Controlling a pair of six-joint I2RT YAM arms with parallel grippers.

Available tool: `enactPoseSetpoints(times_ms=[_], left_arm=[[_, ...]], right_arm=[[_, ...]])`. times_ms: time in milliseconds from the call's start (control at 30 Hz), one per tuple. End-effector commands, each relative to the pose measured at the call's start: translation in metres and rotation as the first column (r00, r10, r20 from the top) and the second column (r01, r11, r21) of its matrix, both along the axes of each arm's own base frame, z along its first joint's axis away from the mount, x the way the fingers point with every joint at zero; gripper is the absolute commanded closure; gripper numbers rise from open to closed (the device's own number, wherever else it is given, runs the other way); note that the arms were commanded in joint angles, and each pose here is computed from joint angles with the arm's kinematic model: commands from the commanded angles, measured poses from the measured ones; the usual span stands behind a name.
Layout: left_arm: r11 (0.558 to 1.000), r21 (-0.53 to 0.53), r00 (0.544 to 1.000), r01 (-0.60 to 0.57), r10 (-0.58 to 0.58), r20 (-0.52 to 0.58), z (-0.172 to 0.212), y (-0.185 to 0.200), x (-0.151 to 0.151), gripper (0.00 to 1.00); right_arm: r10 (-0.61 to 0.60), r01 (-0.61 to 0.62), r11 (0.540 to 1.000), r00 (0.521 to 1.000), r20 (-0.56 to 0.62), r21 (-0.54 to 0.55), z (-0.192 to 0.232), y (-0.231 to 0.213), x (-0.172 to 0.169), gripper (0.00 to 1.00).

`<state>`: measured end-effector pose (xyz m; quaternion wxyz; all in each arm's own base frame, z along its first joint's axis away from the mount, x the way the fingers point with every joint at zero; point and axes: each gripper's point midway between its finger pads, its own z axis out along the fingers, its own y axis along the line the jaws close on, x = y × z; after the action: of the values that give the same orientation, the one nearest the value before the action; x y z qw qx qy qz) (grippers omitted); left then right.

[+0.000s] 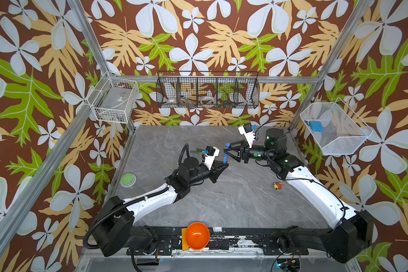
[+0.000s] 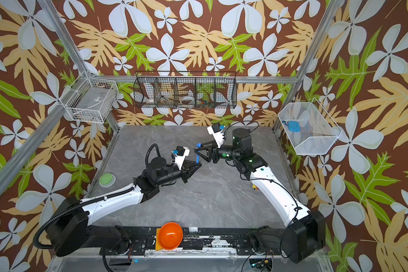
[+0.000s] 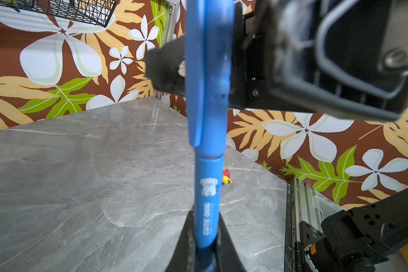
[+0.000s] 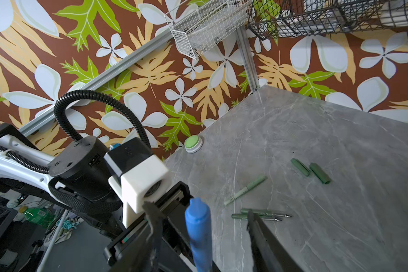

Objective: Insert the pens into the pen caps
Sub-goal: 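Push the blue cap down onto the pen tip with the right gripper, then open the right gripper to release the cap while the left gripper holds the pen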

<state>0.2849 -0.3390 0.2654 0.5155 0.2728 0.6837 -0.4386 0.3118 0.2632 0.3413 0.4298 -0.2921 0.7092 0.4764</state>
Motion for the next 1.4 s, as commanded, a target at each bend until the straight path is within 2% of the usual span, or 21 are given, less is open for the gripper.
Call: enactPoseSetpoints(times_ms=[0, 133, 167, 300, 433, 567, 667, 700, 967, 1100, 1200, 1233, 1300, 1367], left_arm=[[0.999, -0.031, 0.999, 0.006, -0.005, 0.039, 0.013, -0.002, 0.000, 1.00], [0.999, -0.033, 0.999, 0.009, -0.007, 0.044, 0.015, -0.003, 0.001, 1.00], [0.999, -0.033, 0.999, 0.008, -0.006, 0.051, 0.016, -0.003, 0.002, 1.00], [0.998, -0.054, 0.997, -0.017, 0.021, 0.073, 0.023, -0.001, 0.006, 1.00], [0.990, -0.132, 0.986, -0.055, 0.074, 0.148, 0.054, 0.002, 0.016, 1.00], [0.965, -0.255, 0.967, -0.063, 0.122, 0.224, 0.100, 0.010, 0.032, 1.00], [0.950, -0.306, 0.952, -0.067, 0.153, 0.266, 0.121, 0.015, 0.035, 1.00], [0.936, -0.348, 0.931, -0.062, 0.180, 0.319, 0.147, 0.017, 0.039, 1.00], [0.896, -0.442, 0.885, -0.041, 0.239, 0.400, 0.196, 0.033, 0.037, 1.00], [0.932, -0.357, 0.904, -0.069, 0.210, 0.372, 0.172, 0.025, 0.044, 1.00], [0.962, -0.250, 0.933, -0.114, 0.190, 0.306, 0.131, 0.025, 0.046, 1.00], [0.972, -0.198, 0.943, -0.127, 0.181, 0.279, 0.113, 0.025, 0.046, 1.00], [0.982, -0.087, 0.961, -0.169, 0.184, 0.207, 0.075, 0.030, 0.046, 1.00], [0.975, 0.027, 0.968, -0.221, 0.216, 0.131, 0.038, 0.040, 0.047, 1.00]], right_arm=[[0.035, -0.037, 0.998, 0.999, 0.028, 0.051, 0.013, 0.007, -0.002, 0.53], [0.044, -0.045, 0.997, 0.999, 0.021, 0.065, 0.011, 0.010, -0.002, 0.74], [0.043, -0.044, 0.997, 0.999, 0.021, 0.066, 0.011, 0.010, -0.002, 0.81], [0.047, -0.047, 0.997, 0.999, 0.008, 0.064, 0.008, 0.010, -0.003, 1.00], [0.059, -0.057, 0.996, 0.998, -0.023, 0.069, -0.002, 0.011, -0.006, 1.00], [0.071, -0.067, 0.995, 0.997, -0.044, 0.075, -0.010, 0.013, -0.010, 1.00], [0.093, -0.088, 0.994, 0.993, -0.074, 0.071, -0.024, 0.018, -0.015, 1.00], [0.099, -0.093, 0.993, 0.992, -0.084, 0.068, -0.030, 0.020, -0.016, 1.00], [0.078, -0.073, 0.996, 0.991, -0.112, 0.049, -0.053, 0.020, -0.021, 1.00], [0.013, -0.010, 0.999, 0.997, -0.081, 0.038, -0.047, 0.014, -0.015, 1.00], [-0.078, 0.078, 0.996, 0.997, 0.000, 0.046, -0.017, -0.001, -0.004, 1.00], [-0.106, 0.105, 0.993, 0.994, 0.023, 0.056, -0.006, -0.008, 0.000, 0.93], [-0.156, 0.152, 0.986, 0.986, 0.056, 0.074, 0.014, -0.023, 0.008, 0.70], [-0.181, 0.176, 0.982, 0.980, 0.084, 0.068, 0.027, -0.034, 0.014, 0.60]])
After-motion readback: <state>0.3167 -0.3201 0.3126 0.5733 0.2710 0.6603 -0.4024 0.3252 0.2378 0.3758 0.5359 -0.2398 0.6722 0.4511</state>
